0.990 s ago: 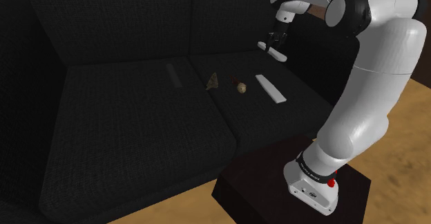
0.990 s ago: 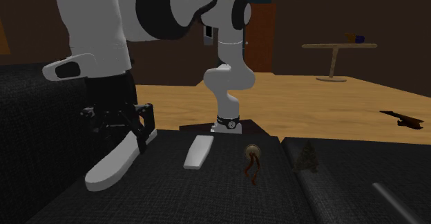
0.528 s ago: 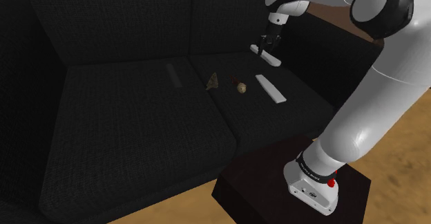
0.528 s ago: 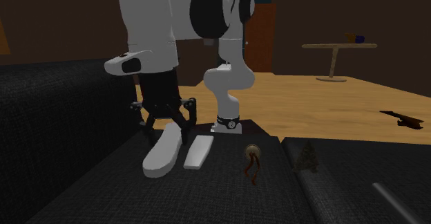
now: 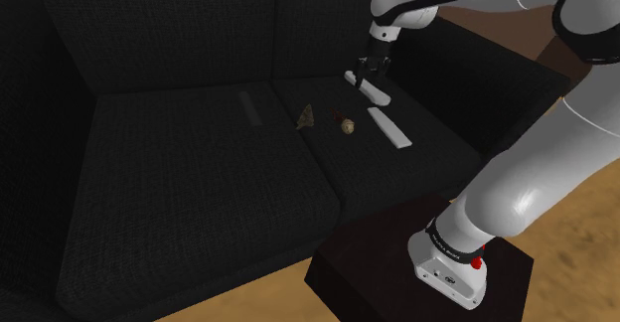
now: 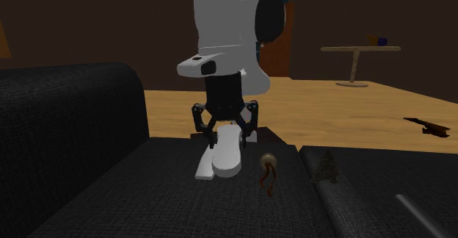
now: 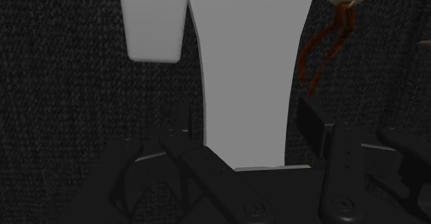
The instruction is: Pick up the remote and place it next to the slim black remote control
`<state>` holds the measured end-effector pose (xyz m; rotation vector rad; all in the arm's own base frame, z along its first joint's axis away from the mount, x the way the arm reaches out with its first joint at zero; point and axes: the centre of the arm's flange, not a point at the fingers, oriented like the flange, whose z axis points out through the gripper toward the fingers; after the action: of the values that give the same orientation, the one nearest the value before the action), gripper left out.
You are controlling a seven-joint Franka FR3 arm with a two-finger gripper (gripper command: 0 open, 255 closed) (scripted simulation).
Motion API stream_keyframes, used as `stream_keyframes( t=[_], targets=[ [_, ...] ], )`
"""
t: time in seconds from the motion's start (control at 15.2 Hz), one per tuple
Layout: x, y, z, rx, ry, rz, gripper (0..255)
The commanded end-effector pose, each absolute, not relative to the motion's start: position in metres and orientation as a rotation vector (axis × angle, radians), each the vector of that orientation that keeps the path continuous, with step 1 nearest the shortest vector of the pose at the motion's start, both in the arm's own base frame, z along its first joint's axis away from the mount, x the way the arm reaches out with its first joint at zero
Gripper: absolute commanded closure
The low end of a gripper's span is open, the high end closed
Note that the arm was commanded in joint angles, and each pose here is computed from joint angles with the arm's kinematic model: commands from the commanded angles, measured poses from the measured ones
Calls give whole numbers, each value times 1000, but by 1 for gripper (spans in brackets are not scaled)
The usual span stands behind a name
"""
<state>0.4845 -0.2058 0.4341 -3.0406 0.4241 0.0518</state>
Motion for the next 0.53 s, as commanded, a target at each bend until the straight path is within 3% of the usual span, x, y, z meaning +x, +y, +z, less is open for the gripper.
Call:
stream_keyframes(
  t=[0.0,0.46],
  targets=[
    [481,-181,436,-3041,426,51,255],
    [475,-89,438,-3041,426,51,255]
  ],
)
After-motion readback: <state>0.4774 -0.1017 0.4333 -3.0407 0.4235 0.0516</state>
